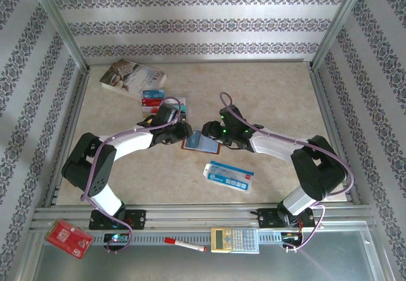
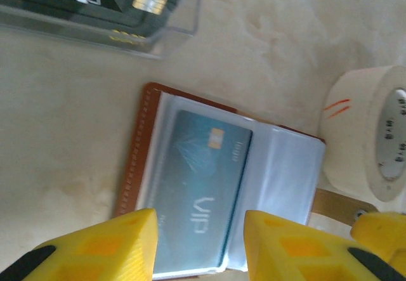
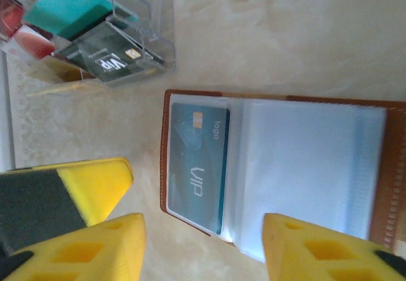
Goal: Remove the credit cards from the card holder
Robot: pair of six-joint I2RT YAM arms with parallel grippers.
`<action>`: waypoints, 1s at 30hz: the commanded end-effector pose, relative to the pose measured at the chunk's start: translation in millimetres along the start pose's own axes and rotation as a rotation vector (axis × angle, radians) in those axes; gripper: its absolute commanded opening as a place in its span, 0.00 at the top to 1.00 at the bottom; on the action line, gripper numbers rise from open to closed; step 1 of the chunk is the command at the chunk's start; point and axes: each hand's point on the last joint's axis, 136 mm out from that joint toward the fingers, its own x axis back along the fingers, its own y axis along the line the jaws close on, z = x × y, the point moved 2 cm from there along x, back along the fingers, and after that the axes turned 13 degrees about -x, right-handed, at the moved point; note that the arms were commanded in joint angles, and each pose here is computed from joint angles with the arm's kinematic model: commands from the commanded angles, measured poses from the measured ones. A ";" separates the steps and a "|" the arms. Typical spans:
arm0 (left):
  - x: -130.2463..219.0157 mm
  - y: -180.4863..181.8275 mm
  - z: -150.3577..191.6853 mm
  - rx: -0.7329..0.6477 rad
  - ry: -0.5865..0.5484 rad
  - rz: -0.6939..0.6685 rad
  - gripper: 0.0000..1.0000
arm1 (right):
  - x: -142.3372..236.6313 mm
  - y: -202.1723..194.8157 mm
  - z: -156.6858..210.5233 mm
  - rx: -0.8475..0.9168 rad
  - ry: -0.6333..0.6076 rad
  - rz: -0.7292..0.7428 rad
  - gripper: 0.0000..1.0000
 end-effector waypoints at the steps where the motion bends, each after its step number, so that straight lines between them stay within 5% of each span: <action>1: -3.9 17.1 -3.1 -0.044 0.031 -0.066 0.62 | -11.5 16.1 3.7 -0.022 0.007 -0.037 0.58; 9: -23.4 6.9 -4.7 -0.055 0.074 0.021 0.75 | -36.3 7.9 6.6 -0.031 0.012 -0.011 0.79; 30: -44.1 21.5 2.5 0.023 0.107 -0.027 0.88 | -53.3 -21.1 0.1 -0.044 0.013 0.033 0.87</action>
